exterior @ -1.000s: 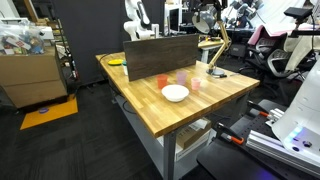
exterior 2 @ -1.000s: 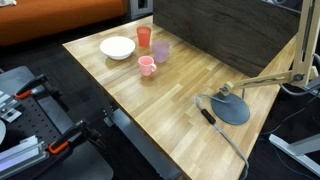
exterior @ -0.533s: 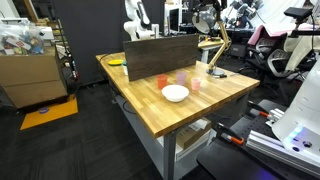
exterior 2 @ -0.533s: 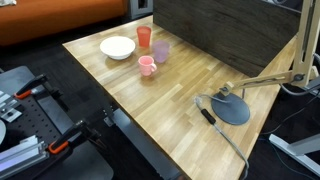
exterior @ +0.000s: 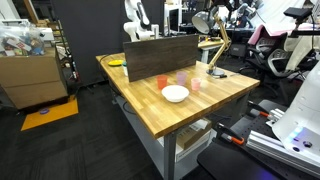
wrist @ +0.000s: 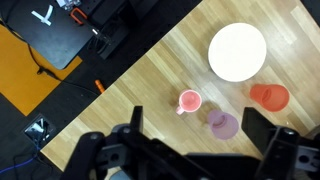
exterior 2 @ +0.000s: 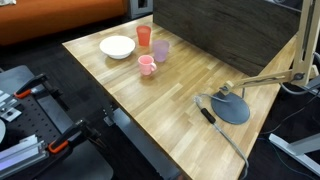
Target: Pour the liquid from the pink cup into the white bowl
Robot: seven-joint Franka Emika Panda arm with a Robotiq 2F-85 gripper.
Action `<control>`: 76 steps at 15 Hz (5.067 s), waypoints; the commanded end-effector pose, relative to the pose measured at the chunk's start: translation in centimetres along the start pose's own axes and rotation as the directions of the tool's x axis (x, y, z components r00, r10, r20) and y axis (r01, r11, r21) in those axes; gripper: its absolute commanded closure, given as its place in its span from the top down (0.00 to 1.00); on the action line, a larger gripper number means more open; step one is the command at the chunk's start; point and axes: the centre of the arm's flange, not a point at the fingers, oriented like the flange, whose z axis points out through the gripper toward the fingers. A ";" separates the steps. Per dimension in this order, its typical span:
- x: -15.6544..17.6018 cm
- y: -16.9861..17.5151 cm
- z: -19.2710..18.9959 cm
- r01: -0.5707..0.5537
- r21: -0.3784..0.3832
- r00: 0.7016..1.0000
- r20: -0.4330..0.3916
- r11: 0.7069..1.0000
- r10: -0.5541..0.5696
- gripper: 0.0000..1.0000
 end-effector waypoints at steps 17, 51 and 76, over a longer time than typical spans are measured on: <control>6.5 3.8 1.1 -0.377 0.145 0.921 -0.043 0.915 0.387 1.00; 12.7 2.1 19.5 -0.617 -0.062 0.782 0.062 0.785 0.620 1.00; 15.6 -3.1 30.7 -0.623 -0.225 0.772 -0.022 0.750 0.635 1.00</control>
